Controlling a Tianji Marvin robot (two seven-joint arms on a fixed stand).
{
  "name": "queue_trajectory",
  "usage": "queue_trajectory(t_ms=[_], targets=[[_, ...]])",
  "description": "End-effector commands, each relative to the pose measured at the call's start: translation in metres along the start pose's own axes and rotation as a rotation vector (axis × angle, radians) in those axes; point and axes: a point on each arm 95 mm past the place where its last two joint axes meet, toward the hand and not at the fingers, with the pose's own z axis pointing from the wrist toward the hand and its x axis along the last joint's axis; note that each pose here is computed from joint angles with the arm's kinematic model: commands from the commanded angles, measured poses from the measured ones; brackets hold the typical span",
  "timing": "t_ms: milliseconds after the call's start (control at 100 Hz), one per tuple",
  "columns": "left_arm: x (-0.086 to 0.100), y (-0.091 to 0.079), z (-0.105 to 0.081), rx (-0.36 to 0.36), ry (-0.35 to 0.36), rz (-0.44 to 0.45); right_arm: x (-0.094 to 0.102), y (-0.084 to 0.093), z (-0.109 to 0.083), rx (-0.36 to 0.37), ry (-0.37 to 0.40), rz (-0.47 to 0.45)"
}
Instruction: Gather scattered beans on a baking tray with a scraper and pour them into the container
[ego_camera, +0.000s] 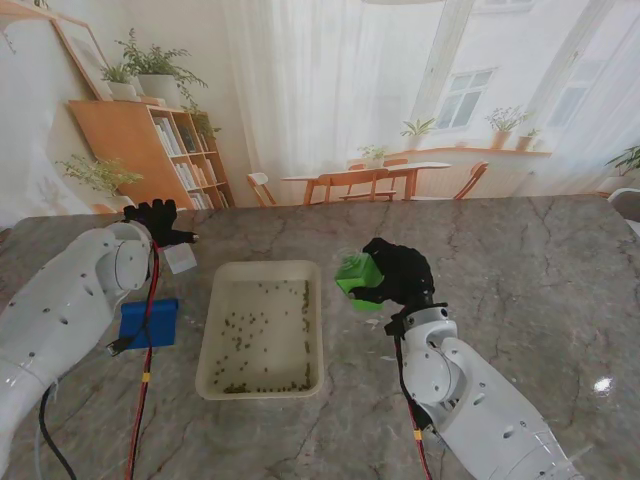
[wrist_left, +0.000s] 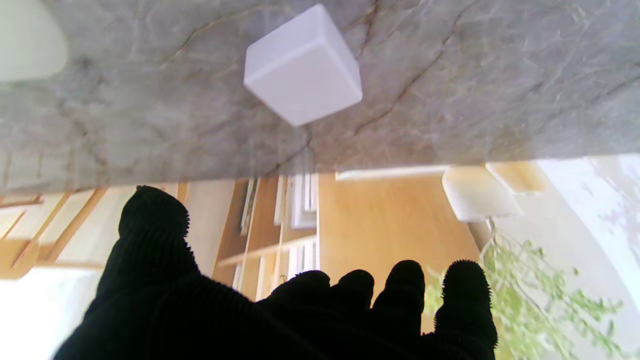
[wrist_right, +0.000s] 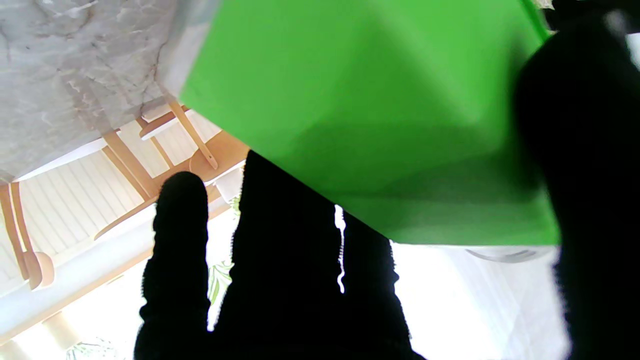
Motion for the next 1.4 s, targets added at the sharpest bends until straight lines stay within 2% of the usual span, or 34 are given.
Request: queue_trajectory(t_ms=[0,160,260,380,540,870,1130,1270,1390], targets=[[0.007,0.004,-0.01,0.033,0.017,0.02,-0.002,0.0,0.002,0.007,-0.015,0.009],[0.018,-0.008,-0.05,0.169,0.064,-0.023,-0.007,-0.002,0.001,0.005,-0.057,0.062],[0.028,-0.01,-0.076,0.246,0.107,-0.04,-0.013,-0.003,-0.001,0.029,-0.067,0.092],[0.043,-0.003,-0.104,0.317,0.155,-0.061,-0.023,-0.006,-0.007,0.069,-0.073,0.151],[0.063,0.013,-0.132,0.365,0.191,-0.086,-0.031,-0.011,-0.018,0.117,-0.095,0.221],[0.097,0.061,-0.166,0.363,0.225,-0.14,-0.04,-0.023,-0.055,0.21,-0.062,0.234],[0.115,0.087,-0.186,0.337,0.163,-0.19,-0.044,-0.029,-0.07,0.236,0.007,0.199],[0.121,0.097,-0.191,0.311,0.135,-0.256,-0.047,-0.033,-0.073,0.243,0.036,0.177],[0.123,0.102,-0.193,0.31,0.115,-0.27,-0.05,-0.039,-0.074,0.254,0.044,0.163]])
